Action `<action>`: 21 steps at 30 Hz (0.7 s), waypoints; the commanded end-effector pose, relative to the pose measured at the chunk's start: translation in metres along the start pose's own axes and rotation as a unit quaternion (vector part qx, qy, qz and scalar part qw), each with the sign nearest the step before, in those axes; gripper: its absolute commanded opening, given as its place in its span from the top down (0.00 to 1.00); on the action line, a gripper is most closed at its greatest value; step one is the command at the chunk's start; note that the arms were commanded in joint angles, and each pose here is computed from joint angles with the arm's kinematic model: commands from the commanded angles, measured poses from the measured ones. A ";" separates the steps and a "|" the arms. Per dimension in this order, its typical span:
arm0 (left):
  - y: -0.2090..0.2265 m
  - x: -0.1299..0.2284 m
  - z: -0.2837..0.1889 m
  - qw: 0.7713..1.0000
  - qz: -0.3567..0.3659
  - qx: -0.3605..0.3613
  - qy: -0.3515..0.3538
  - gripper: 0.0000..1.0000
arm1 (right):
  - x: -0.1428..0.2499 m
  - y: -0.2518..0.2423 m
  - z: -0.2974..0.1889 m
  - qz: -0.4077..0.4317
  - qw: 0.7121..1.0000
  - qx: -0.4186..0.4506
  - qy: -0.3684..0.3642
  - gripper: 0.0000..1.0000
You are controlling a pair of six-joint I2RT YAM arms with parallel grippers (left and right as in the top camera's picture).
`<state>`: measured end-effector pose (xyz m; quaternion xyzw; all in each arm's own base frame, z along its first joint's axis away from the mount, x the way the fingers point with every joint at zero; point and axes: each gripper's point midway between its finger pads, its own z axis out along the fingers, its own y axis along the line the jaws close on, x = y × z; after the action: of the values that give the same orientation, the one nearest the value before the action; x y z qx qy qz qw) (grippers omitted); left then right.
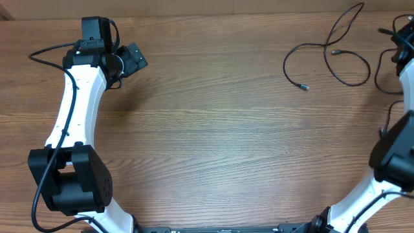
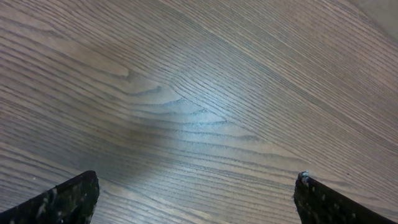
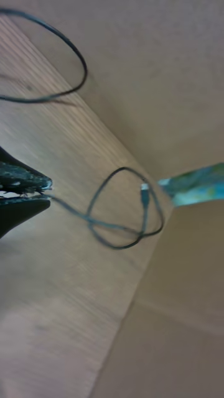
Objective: Untangle cables
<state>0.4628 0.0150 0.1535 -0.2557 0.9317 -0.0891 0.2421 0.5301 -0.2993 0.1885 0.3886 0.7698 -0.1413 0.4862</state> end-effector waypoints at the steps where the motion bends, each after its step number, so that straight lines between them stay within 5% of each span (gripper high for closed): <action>1: -0.009 -0.010 -0.018 1.000 0.000 0.015 -0.022 0.00 | 0.016 0.007 0.027 -0.056 0.998 -0.011 -0.010 0.96; 15: -0.009 -0.010 -0.018 1.000 0.000 0.015 -0.022 0.01 | 0.011 -0.006 0.139 -0.027 0.997 -0.005 -0.073 0.96; 21: -0.009 -0.010 -0.018 1.000 0.000 0.015 -0.022 0.01 | 0.038 -0.028 0.166 -0.017 0.998 0.008 -0.067 0.96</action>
<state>0.4628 0.0150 0.1534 -0.2557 0.9317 -0.0891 0.2419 0.6079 -0.3908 0.0850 0.3668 0.7406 -0.1777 0.5342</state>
